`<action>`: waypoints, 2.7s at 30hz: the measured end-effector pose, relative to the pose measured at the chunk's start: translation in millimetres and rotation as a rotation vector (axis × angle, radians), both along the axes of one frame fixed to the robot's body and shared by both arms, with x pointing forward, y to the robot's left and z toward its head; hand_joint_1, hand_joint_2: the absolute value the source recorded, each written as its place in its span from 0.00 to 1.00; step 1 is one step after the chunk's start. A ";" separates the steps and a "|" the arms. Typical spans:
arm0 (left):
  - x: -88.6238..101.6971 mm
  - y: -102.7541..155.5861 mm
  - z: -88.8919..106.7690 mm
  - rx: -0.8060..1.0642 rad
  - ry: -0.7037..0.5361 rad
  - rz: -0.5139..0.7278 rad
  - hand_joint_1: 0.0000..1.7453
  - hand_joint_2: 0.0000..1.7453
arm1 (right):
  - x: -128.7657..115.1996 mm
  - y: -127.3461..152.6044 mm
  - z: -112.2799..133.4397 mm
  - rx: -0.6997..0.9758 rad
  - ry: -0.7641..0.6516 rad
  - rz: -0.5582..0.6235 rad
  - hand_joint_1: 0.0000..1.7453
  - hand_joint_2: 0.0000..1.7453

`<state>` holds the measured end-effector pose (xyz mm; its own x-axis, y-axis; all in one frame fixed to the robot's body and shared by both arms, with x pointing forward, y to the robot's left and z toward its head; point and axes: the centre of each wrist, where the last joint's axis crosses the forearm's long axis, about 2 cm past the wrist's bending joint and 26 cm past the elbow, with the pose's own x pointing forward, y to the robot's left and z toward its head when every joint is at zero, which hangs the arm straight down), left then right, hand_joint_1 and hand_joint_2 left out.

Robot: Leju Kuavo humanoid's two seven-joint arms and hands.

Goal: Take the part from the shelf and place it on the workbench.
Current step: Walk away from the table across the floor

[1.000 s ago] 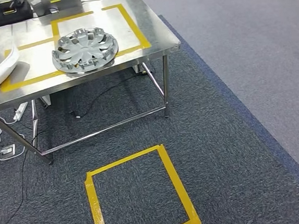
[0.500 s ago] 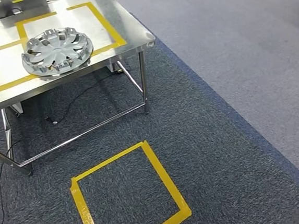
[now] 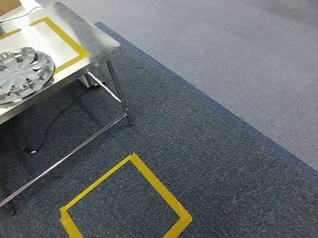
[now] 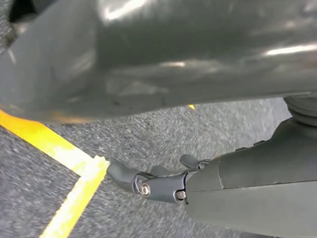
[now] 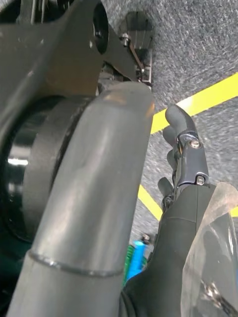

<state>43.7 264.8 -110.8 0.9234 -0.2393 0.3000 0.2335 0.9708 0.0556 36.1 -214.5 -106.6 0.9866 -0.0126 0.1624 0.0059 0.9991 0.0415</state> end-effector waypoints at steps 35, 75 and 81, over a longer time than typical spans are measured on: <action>-4.3 -1.8 -0.4 0.009 0.012 -0.022 0.00 0.00 | -1.9 0.4 -0.2 0.006 0.016 0.001 0.00 0.00; -1.2 2.9 -0.3 0.014 0.022 -0.042 0.00 0.00 | -3.8 0.8 -0.3 0.026 0.000 0.006 0.00 0.00; -2.8 3.3 -0.5 0.011 0.025 -0.043 0.00 0.00 | -2.9 1.1 -0.2 0.038 -0.010 0.008 0.00 0.00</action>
